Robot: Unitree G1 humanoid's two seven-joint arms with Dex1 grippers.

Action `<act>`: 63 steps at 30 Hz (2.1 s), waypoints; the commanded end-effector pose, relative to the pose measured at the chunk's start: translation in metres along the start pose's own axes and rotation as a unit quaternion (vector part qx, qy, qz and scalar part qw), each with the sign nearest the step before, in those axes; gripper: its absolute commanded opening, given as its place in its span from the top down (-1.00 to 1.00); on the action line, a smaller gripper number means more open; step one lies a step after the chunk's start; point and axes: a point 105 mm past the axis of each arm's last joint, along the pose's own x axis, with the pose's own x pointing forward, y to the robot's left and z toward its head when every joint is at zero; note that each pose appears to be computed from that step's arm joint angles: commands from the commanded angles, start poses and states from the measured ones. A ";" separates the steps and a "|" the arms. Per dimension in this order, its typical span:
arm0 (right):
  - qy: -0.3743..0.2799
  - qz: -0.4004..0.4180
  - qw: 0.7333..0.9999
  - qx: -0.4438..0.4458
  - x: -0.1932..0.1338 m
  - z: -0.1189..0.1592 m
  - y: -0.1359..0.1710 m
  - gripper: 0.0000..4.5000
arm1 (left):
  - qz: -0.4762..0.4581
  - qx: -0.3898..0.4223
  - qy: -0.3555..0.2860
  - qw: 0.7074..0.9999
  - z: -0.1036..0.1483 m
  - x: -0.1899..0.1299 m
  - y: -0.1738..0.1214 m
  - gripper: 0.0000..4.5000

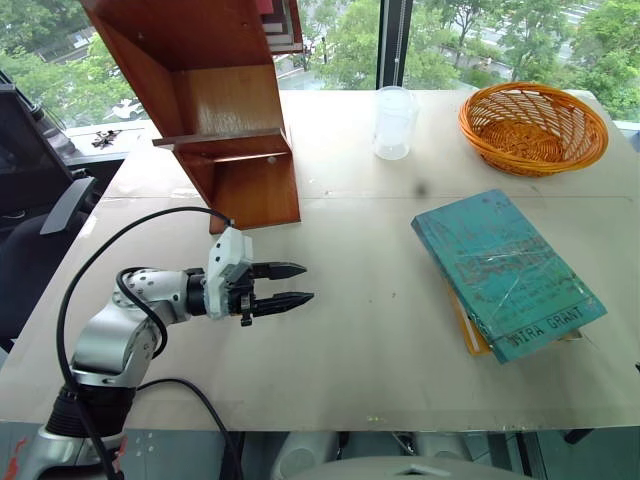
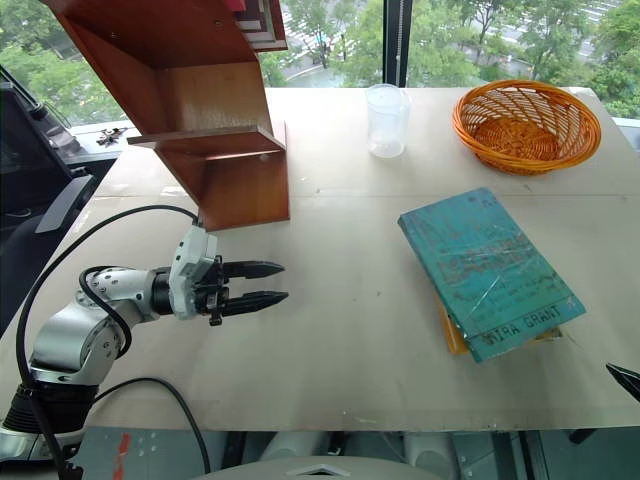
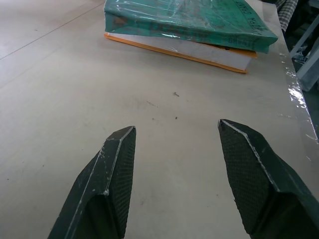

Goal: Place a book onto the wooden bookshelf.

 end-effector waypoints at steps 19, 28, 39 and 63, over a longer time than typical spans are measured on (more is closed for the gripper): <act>0.056 -0.216 0.974 -0.047 0.083 0.073 -0.054 -0.44 | -0.081 0.046 -0.097 0.991 0.061 0.020 -0.026 -1.00; 0.156 -0.221 0.963 -0.010 0.121 0.058 -0.065 0.99 | -0.089 0.039 -0.106 0.990 0.065 0.016 -0.035 -1.00; 0.208 -0.030 0.977 0.028 0.194 0.030 -0.003 0.99 | -0.069 0.025 -0.097 0.993 0.057 0.010 -0.031 -1.00; 0.078 -0.026 0.996 -0.043 0.224 0.093 0.050 0.99 | -0.006 -0.020 -0.067 0.998 0.011 -0.016 -0.022 -1.00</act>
